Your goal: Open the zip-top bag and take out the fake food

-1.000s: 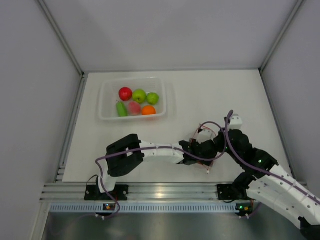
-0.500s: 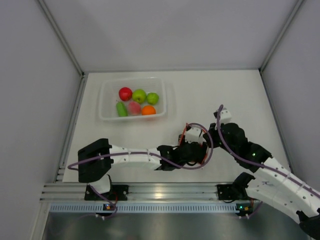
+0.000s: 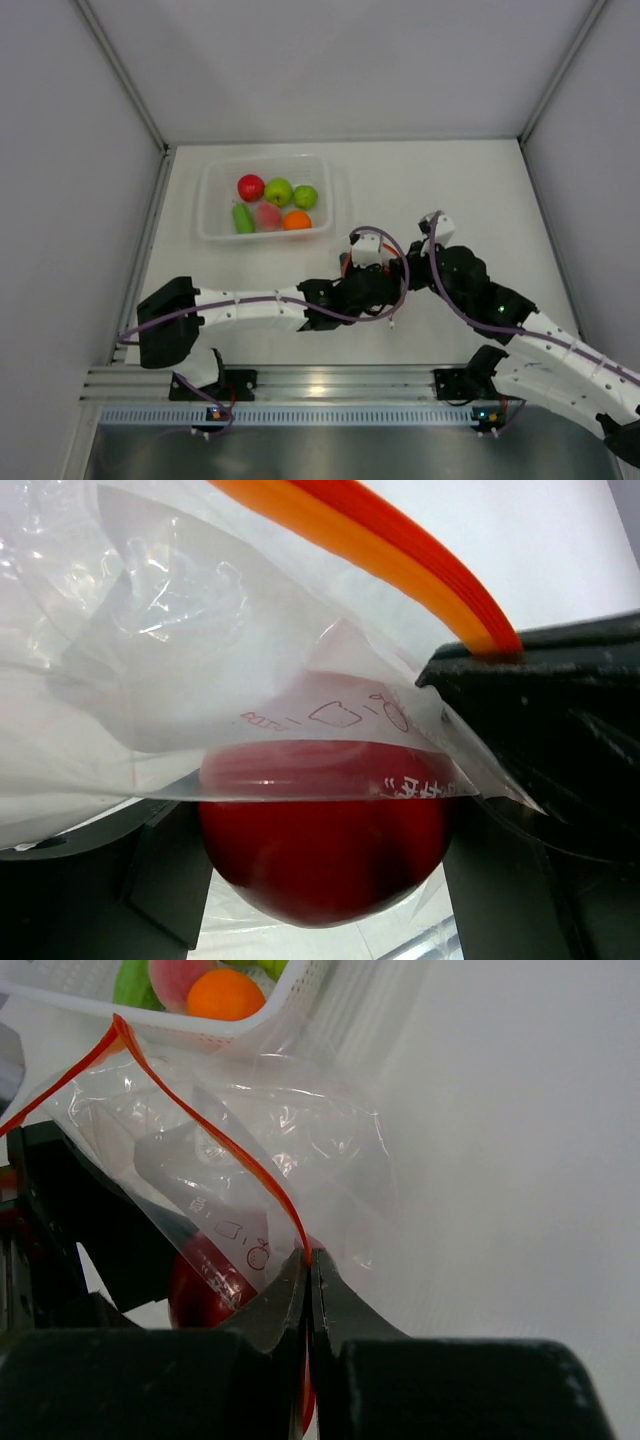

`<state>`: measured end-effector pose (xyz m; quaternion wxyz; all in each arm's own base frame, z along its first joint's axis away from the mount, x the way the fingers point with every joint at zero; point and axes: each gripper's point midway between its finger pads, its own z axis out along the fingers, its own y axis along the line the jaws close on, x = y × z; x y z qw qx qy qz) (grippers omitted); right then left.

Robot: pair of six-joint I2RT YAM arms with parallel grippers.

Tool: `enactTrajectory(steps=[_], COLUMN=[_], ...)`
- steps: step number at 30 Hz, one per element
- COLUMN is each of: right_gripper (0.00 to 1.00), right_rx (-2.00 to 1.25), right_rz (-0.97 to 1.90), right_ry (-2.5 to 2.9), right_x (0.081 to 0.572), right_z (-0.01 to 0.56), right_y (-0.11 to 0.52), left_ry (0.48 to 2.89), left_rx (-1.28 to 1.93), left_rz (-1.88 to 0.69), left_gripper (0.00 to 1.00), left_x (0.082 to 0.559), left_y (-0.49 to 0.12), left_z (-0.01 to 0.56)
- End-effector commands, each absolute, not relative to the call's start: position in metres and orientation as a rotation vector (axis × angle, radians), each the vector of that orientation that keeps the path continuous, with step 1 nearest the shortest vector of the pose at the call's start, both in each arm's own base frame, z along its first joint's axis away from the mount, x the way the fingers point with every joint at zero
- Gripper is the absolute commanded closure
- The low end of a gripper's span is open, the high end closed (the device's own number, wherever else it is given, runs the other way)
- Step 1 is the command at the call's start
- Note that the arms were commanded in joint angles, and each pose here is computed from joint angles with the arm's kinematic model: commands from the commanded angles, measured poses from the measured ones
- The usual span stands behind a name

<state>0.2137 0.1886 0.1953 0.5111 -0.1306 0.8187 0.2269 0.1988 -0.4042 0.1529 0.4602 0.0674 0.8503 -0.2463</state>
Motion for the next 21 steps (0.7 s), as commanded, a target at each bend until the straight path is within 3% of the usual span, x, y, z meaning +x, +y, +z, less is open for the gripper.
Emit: enactTrajectory(steps=[1,11,21], right_gripper=[1.0,1.0,1.0], right_rx=[-0.399,-0.283,-0.272], right_rz=[0.534,0.186,0.349], right_ry=[1.969,1.983,1.96], right_x=[0.21,0.228,0.224], right_z=[0.19,0.167,0.168], right_y=[0.208,0.169,0.192], left_ry=[1.991,2.028,1.922], left_rx=[-0.101,-0.127,0.045], left_rz=[-0.767,-0.845,-1.139], left_gripper=[1.0,1.0,1.0], left_x=[0.232,0.237,0.208], left_y=[-0.397,-0.379,-0.399], left_z=[0.204,0.206,0.23])
